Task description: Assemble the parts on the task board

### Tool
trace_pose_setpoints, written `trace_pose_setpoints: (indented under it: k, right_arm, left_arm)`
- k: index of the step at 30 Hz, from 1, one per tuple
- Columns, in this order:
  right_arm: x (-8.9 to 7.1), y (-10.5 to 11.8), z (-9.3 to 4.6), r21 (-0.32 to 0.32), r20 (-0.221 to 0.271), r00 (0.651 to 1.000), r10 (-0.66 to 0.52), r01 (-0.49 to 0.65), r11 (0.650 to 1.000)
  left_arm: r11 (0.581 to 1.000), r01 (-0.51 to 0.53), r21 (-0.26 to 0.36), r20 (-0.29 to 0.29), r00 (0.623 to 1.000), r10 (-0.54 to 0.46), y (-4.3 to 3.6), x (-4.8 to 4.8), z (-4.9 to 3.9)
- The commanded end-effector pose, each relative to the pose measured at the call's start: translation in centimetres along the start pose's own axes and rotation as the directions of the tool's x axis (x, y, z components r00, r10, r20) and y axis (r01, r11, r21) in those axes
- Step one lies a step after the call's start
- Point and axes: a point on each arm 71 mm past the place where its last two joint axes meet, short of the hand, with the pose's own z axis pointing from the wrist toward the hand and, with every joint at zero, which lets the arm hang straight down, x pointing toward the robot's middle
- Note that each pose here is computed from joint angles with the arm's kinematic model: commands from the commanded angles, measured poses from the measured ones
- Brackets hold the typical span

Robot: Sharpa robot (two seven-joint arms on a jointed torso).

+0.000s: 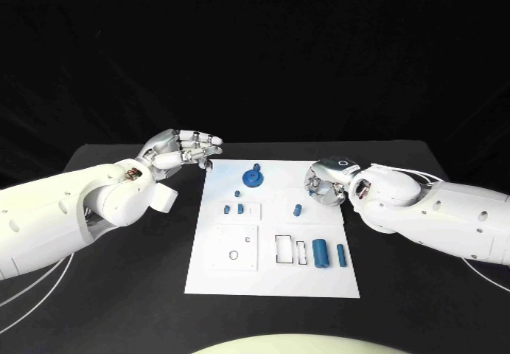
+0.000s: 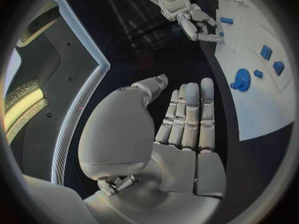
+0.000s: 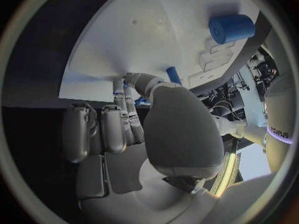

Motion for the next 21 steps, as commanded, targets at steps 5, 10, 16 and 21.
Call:
trace_pose_setpoints:
  k: [5,10,16,21]
  right_arm:
    - [1.01,0.87,-0.09,-0.031,-0.051,0.999,0.004,-0.006,1.000]
    - [1.00,1.27,-0.12,-0.040,-0.051,0.999,0.004,-0.006,0.999]
    - [0.93,1.44,-0.10,-0.040,-0.040,0.999,-0.006,0.004,0.999]
    - [0.84,1.52,-0.06,-0.037,-0.027,1.000,-0.010,0.009,0.999]
  left_arm:
    - [1.000,0.002,0.008,-0.015,1.000,-0.002,-0.11,0.13,-0.04]
    - [1.000,0.000,0.006,-0.013,1.000,0.000,-0.10,0.08,-0.08]
    - [1.000,-0.004,0.004,-0.011,1.000,0.004,-0.09,0.05,-0.10]
    - [1.000,-0.006,0.004,-0.010,1.000,0.006,-0.09,0.02,-0.11]
